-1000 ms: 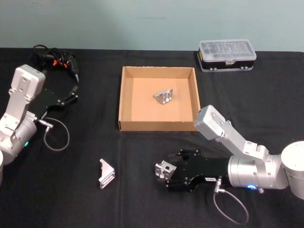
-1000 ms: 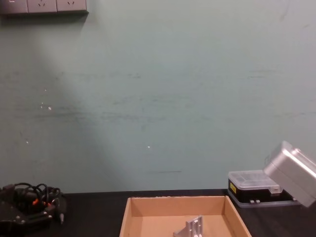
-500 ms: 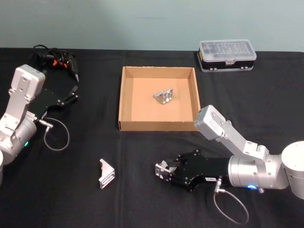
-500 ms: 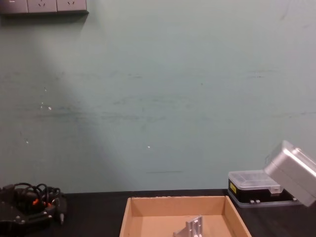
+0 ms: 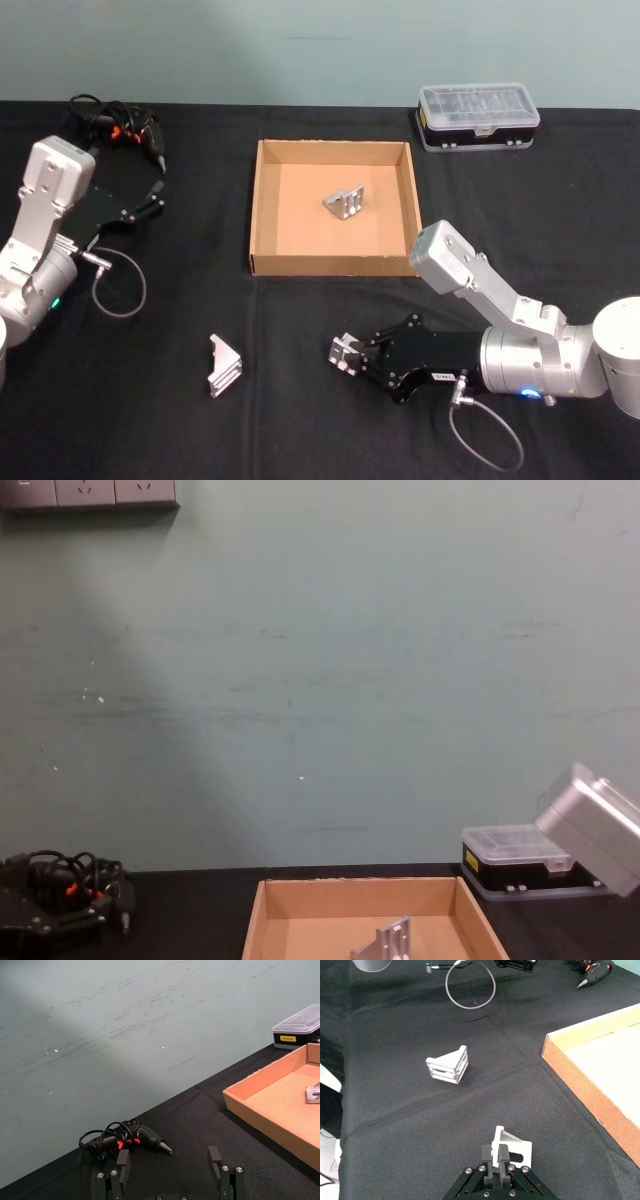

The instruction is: Use one hand to pick up the angle iron from the table and place it into the box.

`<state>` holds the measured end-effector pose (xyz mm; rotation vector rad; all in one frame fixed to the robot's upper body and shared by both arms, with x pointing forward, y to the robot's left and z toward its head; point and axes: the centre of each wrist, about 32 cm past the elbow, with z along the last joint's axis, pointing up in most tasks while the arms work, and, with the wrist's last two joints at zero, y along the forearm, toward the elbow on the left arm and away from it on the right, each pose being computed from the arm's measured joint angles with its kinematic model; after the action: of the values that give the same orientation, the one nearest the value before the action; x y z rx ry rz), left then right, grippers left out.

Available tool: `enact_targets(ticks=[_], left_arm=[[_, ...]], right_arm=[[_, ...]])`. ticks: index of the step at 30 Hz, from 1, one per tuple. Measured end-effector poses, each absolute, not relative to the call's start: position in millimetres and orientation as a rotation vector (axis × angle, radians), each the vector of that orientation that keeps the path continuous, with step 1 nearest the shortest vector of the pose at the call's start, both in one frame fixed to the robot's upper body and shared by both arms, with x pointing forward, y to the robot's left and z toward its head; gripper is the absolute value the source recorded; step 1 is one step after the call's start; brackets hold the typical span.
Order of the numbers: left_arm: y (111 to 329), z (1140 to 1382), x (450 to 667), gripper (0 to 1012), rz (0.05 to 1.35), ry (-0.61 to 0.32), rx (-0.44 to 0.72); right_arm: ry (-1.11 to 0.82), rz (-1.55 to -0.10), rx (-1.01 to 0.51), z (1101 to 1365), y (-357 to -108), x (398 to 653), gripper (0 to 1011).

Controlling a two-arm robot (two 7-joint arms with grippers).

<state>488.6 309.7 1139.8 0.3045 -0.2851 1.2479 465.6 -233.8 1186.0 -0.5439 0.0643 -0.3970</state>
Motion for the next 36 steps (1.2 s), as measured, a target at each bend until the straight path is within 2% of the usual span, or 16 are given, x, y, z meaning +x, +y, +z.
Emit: enact_targets(ticks=[16,26,33,36], left_arm=[[309.7,1139.8,488.6,1011,1.248,-0.285,0.304],[309.7,1139.8,488.6,1011,1.248,-0.285,0.305],[309.7,1139.8,488.6,1011,1.248,-0.285,0.305],[309.6,1139.8,488.6,1011,1.248,-0.285,0.304]], right_arm=[[0.066,-0.405,-0.493,1193.1,-237.5,467.5,82],[0.058,-0.458,-0.393,1223.8,-238.8,479.4,82],[0.055,-0.562,-0.371,1251.3,-231.7,507.1,82],[0.058,-0.578,-0.375,1254.5,-229.5,513.9,82]])
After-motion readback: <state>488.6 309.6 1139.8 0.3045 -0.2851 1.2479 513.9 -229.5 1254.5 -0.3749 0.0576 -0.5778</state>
